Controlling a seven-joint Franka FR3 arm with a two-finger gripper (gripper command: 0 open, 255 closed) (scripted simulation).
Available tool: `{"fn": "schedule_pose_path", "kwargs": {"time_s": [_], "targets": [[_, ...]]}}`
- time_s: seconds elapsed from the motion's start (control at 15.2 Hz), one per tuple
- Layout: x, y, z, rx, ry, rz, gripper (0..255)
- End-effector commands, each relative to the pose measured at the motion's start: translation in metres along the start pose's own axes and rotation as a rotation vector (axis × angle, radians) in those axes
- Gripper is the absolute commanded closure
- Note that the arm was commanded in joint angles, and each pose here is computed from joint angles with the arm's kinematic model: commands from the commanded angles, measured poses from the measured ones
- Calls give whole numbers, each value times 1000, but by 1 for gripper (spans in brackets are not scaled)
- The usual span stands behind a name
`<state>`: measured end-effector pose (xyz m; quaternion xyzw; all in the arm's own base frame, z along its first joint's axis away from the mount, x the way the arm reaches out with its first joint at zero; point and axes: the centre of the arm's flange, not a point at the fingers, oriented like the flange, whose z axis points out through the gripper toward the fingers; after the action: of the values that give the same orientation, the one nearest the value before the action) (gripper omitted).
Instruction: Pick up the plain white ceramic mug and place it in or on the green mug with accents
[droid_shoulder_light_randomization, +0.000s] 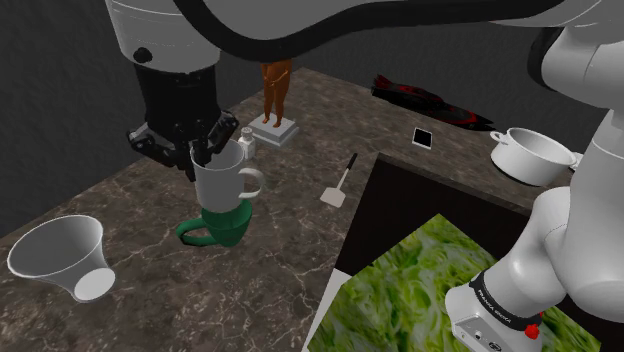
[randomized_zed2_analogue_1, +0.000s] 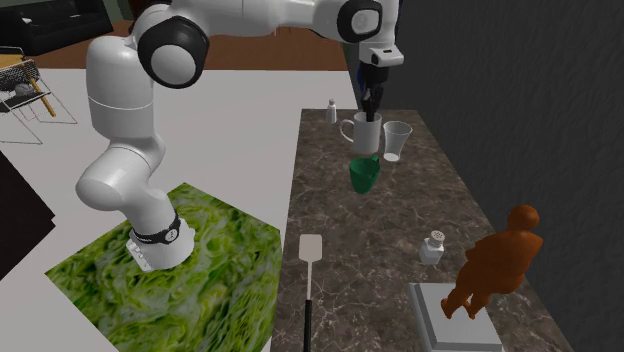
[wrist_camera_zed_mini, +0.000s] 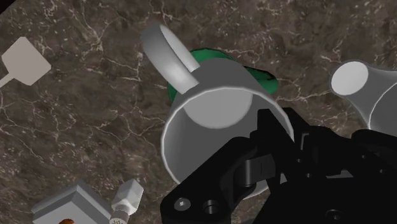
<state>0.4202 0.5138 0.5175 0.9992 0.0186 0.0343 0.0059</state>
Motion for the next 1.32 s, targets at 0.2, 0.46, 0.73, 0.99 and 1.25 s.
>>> {"fn": "schedule_pose_path", "kwargs": {"time_s": [0.2,0.46,0.73,0.99,1.25], "targets": [[-1,0,27,0,0,0,255],[-3,-1,48,0,0,0,255],[-3,-1,54,0,0,0,255],[-3,-1,54,0,0,0,255],[-4,-1,55,0,0,0,0]]}}
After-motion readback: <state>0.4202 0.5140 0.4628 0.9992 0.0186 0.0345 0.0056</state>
